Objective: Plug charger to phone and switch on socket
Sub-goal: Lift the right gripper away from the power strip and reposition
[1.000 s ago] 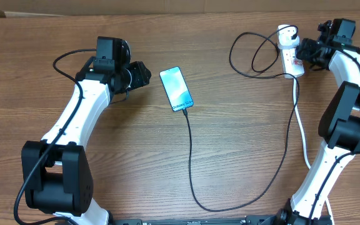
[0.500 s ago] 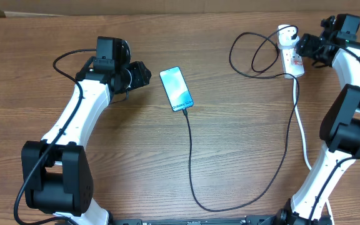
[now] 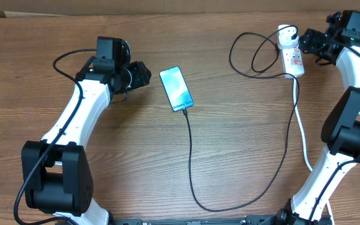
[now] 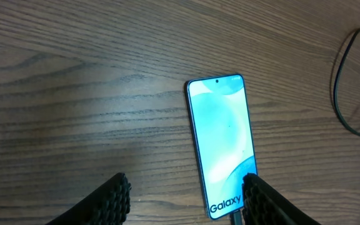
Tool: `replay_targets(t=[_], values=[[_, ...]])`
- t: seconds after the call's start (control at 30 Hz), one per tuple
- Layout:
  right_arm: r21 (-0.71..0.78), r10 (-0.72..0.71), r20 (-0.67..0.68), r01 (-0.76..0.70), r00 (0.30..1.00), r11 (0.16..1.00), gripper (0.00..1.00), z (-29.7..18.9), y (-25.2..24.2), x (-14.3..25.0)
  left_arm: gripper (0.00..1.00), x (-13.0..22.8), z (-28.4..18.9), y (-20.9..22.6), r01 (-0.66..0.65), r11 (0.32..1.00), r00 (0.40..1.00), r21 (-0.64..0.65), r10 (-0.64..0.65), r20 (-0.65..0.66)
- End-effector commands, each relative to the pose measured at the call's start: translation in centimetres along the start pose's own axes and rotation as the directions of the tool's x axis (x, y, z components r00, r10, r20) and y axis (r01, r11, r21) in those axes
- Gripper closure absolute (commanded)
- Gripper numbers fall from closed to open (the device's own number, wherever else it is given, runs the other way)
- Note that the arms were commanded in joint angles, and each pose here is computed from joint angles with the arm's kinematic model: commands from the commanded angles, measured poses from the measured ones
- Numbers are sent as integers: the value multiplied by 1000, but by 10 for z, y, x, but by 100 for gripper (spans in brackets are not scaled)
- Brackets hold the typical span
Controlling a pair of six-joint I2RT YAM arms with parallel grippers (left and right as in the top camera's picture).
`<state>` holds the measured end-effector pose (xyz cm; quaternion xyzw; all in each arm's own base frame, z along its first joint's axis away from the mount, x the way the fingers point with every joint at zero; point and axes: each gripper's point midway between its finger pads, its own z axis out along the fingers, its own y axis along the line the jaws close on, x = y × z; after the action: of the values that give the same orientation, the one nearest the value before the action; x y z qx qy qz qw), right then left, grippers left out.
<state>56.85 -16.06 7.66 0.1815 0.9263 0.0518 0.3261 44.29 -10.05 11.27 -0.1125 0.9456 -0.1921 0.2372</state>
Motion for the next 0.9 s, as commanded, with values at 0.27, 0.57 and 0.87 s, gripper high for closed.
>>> replay_targets(t=[0.27, 0.57, 0.87], values=[[6, 101, 180, -104, 979, 995, 0, -89, -19, -63, 45, 0, -3, -4, -26, 1000, 1000, 0, 26, 11], [67, 167, 265, -191, 950, 979, 0, -166, -73, -81, 42, 1, -3, -4, -25, 1000, 1000, -1, 25, 7], [24, 195, 231, -206, 953, 978, 0, -160, -80, -72, 42, -1, -3, -4, -26, 1000, 1000, 2, 26, 13]])
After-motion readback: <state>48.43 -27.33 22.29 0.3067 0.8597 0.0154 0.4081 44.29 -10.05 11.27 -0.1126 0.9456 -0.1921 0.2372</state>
